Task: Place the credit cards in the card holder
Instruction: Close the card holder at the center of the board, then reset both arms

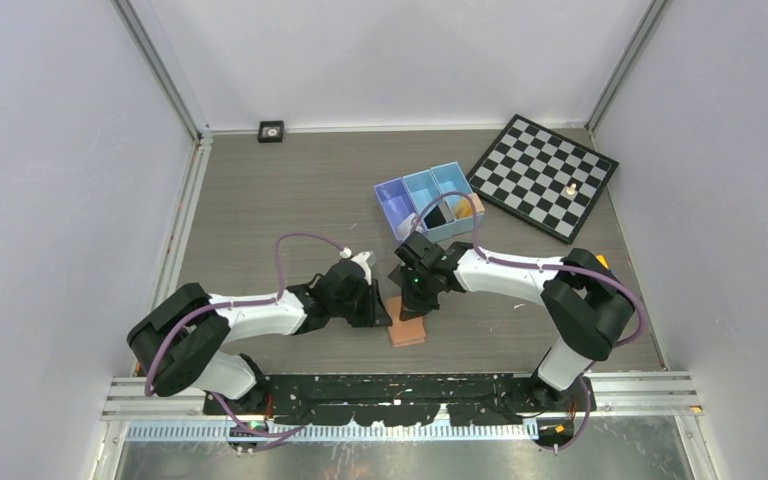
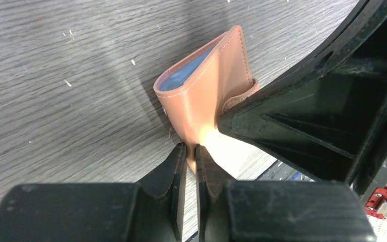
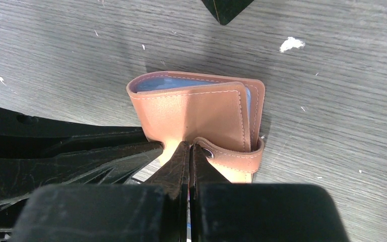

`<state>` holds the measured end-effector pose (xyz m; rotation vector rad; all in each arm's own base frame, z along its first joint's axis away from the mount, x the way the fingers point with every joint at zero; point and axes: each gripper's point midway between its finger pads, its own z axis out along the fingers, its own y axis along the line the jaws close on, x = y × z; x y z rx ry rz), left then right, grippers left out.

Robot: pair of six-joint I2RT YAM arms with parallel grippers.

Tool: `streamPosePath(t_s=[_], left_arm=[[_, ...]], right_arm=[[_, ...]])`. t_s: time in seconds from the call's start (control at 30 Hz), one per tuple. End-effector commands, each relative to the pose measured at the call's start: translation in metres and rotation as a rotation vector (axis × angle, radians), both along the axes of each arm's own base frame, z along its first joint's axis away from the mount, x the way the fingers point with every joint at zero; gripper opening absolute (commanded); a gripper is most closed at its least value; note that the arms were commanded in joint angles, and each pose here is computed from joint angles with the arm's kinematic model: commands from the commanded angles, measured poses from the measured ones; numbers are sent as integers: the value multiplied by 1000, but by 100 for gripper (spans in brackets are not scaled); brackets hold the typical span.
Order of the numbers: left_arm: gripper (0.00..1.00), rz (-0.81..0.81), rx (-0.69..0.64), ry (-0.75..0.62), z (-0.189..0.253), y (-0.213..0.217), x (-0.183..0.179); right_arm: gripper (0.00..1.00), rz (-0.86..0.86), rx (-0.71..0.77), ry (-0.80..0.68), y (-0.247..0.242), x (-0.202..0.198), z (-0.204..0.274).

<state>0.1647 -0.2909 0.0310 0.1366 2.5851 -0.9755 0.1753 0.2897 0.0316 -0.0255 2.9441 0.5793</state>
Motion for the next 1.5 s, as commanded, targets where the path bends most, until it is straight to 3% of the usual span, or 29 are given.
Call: streamPosePath(t_s=[0.0, 0.3, 0.5, 0.7, 0.87, 1.1, 1.33, 1.47], left_arm=[[13, -8, -8, -48, 15, -6, 9], [29, -3, -12, -102, 33, -2, 18], [47, 7, -1, -107, 37, 4, 21], [79, 48, 47, -129, 44, 30, 37], [92, 126, 117, -165, 61, 73, 67], [95, 368, 189, -181, 106, 158, 101], [99, 508, 348, -517, 214, 223, 82], [100, 512, 370, -656, 238, 240, 63]], right_arm=[[1, 28, 29, -56, -1, 8, 23], [24, 26, 110, -177, -6, 21, 80], [38, -44, 45, -230, -30, 28, 80], [50, -205, -9, -295, -72, 53, 78], [56, -344, -55, -341, -126, 75, 77], [57, -560, -86, -507, -205, 92, 109], [57, -663, -194, -856, -261, 86, 176], [58, -687, -214, -922, -273, 78, 185]])
